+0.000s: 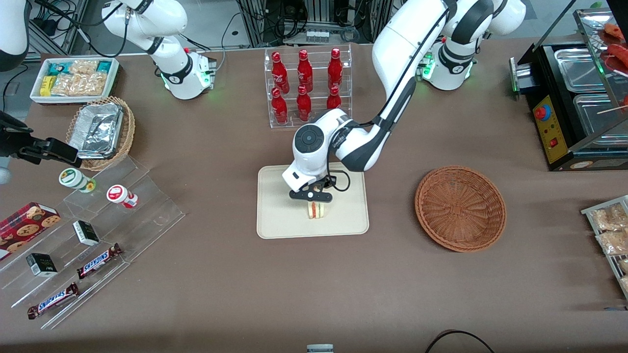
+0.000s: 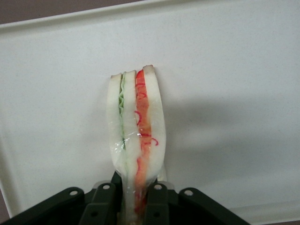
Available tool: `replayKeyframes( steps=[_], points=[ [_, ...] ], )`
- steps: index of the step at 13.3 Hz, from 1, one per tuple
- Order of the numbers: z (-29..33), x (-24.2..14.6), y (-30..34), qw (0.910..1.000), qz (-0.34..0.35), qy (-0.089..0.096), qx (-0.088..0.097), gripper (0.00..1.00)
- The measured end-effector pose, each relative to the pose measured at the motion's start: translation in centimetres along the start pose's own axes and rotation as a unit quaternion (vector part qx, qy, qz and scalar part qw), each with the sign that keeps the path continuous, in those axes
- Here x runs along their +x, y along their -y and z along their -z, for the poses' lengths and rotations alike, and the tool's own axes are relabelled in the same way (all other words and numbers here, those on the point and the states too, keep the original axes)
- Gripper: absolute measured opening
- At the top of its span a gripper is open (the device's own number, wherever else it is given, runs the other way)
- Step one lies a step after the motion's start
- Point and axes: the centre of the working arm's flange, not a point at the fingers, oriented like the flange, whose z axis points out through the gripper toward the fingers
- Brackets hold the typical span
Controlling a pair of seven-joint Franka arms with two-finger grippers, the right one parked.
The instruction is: Place sandwich from basket to tray
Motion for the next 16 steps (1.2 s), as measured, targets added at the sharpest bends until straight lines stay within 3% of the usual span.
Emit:
replayKeyframes(
  steps=[3,6,7,10,16],
  points=[
    [0.4,0.2,-0.1,1.0,0.003,-0.003,-0.002,0.63],
    [2.7,1.3,0.0,0.9996,0.01,-0.021,-0.013,0.94],
    [4.4,1.7,0.3,0.9994,0.014,-0.027,-0.016,1.0],
    [11.3,3.3,3.3,0.9984,0.039,-0.039,-0.017,1.0],
    [23.6,6.2,16.2,0.9937,0.108,-0.032,0.008,1.0]
  ],
)
